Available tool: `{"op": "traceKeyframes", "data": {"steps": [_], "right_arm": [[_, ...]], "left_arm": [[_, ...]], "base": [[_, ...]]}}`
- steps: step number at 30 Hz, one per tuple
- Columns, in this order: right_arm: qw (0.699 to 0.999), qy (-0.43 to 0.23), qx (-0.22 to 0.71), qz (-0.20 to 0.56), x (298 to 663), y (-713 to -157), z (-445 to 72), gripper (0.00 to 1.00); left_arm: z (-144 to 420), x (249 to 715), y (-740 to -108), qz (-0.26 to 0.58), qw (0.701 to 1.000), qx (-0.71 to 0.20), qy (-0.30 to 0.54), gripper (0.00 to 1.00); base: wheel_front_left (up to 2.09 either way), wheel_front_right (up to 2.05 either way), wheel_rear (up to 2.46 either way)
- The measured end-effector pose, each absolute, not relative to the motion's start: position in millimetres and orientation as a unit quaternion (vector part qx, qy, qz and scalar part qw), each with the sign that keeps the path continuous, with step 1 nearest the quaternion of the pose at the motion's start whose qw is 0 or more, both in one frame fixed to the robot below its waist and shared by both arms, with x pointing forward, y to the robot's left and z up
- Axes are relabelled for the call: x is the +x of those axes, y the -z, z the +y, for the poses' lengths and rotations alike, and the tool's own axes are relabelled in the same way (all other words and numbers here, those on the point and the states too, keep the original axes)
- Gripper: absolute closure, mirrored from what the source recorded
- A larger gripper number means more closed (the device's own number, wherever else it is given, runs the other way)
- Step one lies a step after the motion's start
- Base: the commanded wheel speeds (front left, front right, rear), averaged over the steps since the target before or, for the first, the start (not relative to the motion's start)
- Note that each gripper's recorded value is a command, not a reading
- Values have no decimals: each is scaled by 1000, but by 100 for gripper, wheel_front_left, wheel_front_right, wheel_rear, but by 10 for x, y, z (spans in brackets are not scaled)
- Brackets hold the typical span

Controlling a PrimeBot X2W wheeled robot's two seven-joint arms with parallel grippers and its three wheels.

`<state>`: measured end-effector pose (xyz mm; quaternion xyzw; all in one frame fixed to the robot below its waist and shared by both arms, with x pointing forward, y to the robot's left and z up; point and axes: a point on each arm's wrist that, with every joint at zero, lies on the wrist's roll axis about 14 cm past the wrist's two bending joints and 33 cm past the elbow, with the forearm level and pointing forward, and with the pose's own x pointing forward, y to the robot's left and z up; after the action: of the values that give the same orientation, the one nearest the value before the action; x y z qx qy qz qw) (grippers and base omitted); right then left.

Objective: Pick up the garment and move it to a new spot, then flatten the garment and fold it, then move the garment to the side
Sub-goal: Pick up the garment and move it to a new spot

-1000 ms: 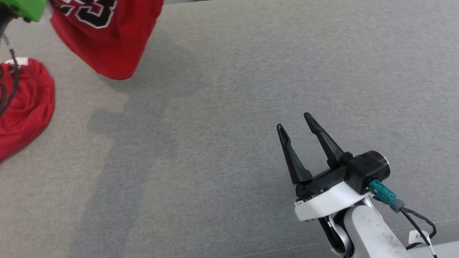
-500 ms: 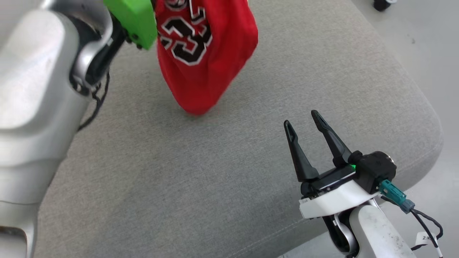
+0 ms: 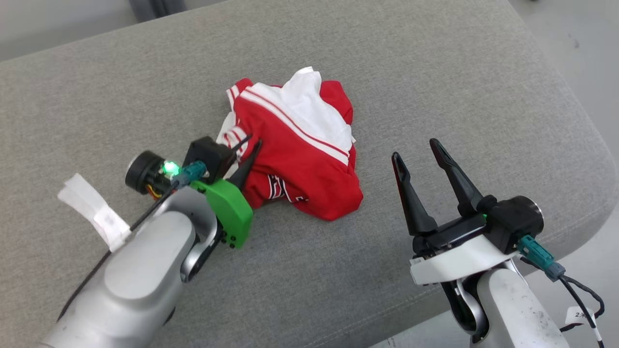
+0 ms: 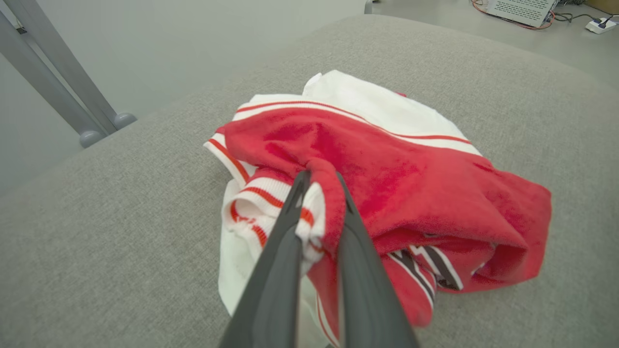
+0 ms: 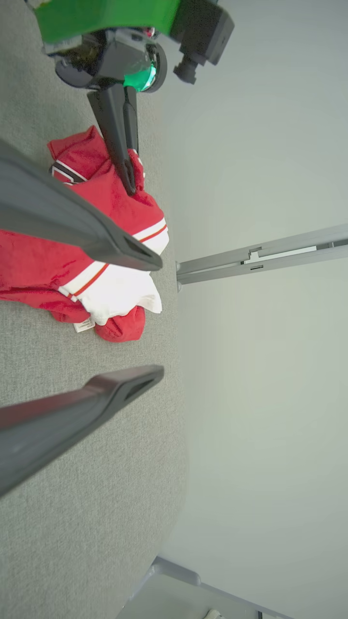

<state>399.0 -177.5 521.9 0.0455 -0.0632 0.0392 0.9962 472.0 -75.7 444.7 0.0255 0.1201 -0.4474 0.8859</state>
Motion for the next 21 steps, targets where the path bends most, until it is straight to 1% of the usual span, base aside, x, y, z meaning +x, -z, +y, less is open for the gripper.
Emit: {"op": "traceKeyframes", "data": {"steps": [2,3,4,5,10,14,18,21], "right_arm": [[996,-47,44,-64,4004,-5223,-1728,0],[996,-50,44,-65,4005,-5227,-1709,0],[995,-54,43,-66,4002,-5236,-1681,0],[995,-57,44,-68,3994,-5247,-1659,0],[994,-69,48,-69,3905,-5262,-1563,0],[993,-82,51,-70,3818,-5275,-1461,0],[991,-96,55,-75,3738,-5311,-1361,0],[989,-108,57,-82,3717,-5354,-1284,0]], "left_arm": [[-638,4629,-4311,134,893,18,430,100],[-590,4598,-4280,136,896,14,422,90],[-540,4559,-4253,137,900,11,413,51],[-490,4523,-4248,134,905,7,405,0],[-205,4434,-4340,109,933,-15,343,0],[79,4382,-4545,80,956,-37,280,0],[407,4322,-5000,13,974,-81,213,0],[742,4171,-5113,-13,983,-90,157,0]], "base": [[0,0,0],[0,0,0],[0,0,0],[0,0,0],[0,0,0],[0,0,0],[0,0,0],[0,0,0]]}}
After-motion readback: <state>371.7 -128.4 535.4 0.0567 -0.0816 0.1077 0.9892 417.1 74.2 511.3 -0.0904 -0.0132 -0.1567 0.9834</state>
